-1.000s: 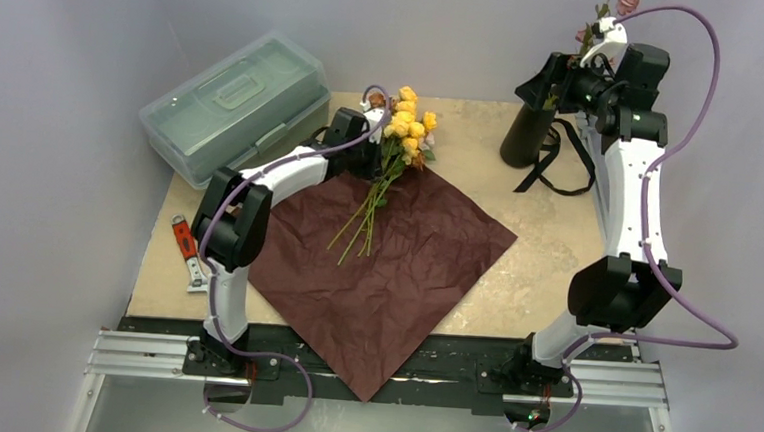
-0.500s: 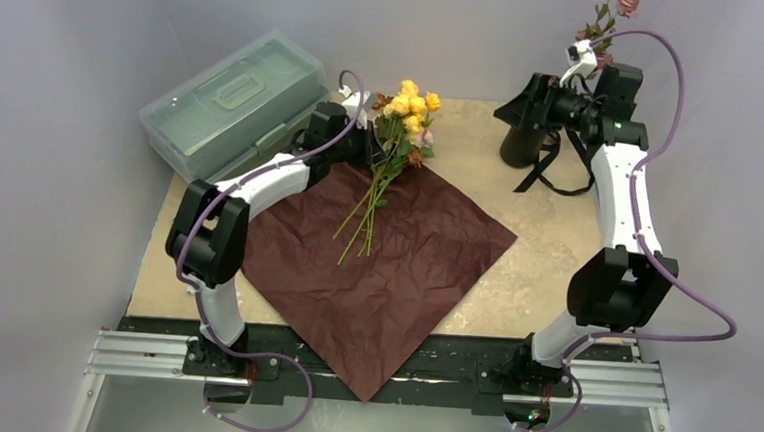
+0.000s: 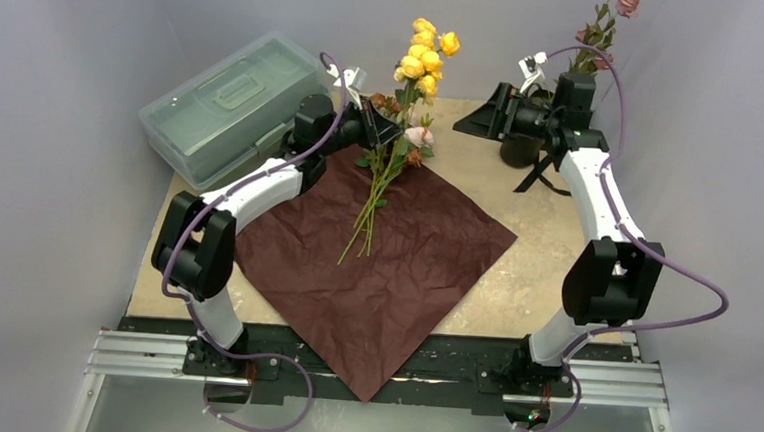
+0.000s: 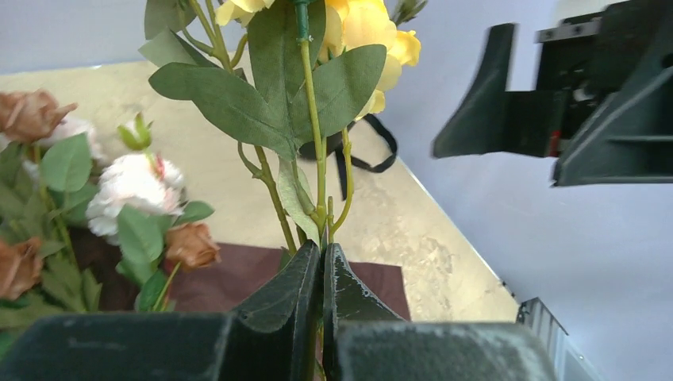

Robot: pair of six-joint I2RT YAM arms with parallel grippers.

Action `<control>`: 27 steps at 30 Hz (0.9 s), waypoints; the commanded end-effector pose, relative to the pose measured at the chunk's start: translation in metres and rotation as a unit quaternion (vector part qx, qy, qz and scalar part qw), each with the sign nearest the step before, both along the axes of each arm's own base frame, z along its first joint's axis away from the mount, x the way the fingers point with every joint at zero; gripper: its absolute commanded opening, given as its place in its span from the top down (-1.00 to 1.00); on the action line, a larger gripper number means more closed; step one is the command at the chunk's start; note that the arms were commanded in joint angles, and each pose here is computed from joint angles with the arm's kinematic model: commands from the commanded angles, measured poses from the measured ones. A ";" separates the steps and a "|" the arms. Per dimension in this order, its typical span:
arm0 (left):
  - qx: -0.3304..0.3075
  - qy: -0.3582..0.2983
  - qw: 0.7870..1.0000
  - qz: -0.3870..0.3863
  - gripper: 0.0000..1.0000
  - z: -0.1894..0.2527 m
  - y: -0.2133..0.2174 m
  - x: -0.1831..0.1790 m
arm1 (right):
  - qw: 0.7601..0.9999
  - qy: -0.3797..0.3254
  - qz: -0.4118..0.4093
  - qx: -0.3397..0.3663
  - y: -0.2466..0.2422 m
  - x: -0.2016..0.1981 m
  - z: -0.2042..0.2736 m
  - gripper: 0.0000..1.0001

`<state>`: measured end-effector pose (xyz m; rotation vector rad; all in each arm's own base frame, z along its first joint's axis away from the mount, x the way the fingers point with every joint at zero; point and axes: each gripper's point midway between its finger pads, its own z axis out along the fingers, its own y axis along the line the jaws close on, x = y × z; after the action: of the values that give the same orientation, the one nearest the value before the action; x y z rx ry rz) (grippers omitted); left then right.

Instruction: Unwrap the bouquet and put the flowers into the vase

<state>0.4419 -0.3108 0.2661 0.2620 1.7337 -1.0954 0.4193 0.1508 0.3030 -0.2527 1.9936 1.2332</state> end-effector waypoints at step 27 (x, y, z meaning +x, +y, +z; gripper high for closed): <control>-0.130 -0.134 0.968 -0.168 1.00 0.130 -0.052 -0.080 | 0.974 -0.027 0.126 0.187 0.072 0.001 0.074 0.19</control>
<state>0.3826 -0.3620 0.3378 0.4485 1.4971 -1.4092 0.4269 0.2206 0.3649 -0.2972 1.7263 1.6935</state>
